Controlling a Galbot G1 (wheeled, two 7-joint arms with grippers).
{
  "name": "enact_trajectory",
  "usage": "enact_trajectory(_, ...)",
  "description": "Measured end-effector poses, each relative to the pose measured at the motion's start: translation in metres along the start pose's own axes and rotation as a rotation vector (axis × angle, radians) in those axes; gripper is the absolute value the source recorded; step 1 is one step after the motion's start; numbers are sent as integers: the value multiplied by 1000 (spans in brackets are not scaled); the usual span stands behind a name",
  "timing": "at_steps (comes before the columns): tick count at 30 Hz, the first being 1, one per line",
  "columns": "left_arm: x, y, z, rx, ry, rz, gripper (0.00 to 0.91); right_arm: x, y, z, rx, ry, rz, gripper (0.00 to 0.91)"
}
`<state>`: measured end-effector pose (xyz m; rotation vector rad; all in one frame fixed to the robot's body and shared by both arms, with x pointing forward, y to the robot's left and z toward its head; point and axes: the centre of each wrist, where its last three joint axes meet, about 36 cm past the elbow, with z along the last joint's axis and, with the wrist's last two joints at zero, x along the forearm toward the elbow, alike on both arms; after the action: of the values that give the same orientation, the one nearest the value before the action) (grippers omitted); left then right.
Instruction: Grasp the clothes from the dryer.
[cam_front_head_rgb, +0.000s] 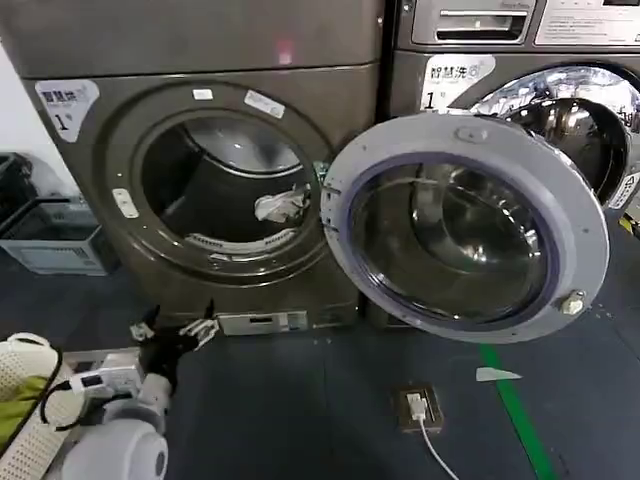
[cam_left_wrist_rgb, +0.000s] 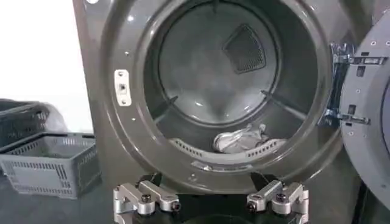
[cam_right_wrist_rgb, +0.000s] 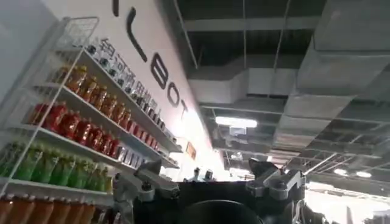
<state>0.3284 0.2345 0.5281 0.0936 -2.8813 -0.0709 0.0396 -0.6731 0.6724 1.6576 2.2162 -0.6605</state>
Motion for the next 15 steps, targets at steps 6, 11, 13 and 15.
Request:
enact_trajectory(6, 0, 0, 1, -3, 2, 1, 907, 1, -1, 2, -1, -1, 6, 907)
enact_trajectory(11, 0, 0, 1, -4, 2, 2, 907, 1, -2, 1, -1, -4, 7, 907)
enact_trajectory(13, 0, 0, 1, -4, 2, 2, 907, 1, -1, 1, -1, -5, 7, 907)
enact_trajectory(15, 0, 0, 1, -4, 2, 4, 907, 1, -1, 1, -1, -6, 7, 907)
